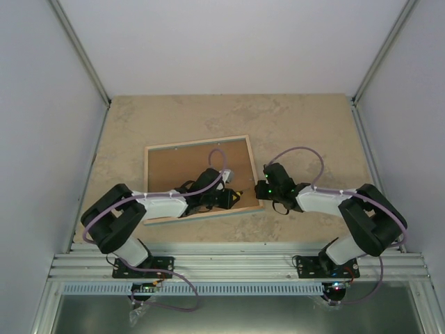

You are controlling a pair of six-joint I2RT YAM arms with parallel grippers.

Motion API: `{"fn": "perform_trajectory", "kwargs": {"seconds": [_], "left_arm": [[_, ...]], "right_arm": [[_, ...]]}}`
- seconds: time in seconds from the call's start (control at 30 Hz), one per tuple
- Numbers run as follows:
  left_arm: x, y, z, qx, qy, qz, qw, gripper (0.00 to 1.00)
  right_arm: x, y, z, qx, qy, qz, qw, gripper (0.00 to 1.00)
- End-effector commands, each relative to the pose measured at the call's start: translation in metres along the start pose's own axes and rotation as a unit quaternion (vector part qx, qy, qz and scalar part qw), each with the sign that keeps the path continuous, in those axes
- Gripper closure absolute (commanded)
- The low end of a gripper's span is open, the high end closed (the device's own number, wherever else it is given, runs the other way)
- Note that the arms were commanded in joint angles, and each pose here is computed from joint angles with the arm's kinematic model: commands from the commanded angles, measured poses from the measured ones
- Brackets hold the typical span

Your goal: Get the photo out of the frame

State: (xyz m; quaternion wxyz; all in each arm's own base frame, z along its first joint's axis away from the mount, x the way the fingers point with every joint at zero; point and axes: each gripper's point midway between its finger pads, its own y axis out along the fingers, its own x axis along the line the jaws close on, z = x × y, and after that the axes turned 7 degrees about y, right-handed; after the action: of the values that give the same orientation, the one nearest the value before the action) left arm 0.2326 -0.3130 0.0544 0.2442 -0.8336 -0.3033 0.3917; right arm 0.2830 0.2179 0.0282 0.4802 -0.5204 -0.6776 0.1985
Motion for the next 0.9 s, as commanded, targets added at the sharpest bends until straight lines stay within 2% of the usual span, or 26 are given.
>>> {"fn": "perform_trajectory", "kwargs": {"seconds": [0.0,0.87], "left_arm": [[-0.015,0.003,-0.017,-0.023,0.004,0.022,0.999,1.0],[0.002,0.022,-0.036,-0.045,-0.009,-0.026,0.999,1.0]], "right_arm": [[0.019,-0.001,-0.008,-0.02,0.027,-0.041,0.999,1.0],[0.024,0.004,-0.002,-0.004,0.015,-0.051,0.999,1.0]]}}
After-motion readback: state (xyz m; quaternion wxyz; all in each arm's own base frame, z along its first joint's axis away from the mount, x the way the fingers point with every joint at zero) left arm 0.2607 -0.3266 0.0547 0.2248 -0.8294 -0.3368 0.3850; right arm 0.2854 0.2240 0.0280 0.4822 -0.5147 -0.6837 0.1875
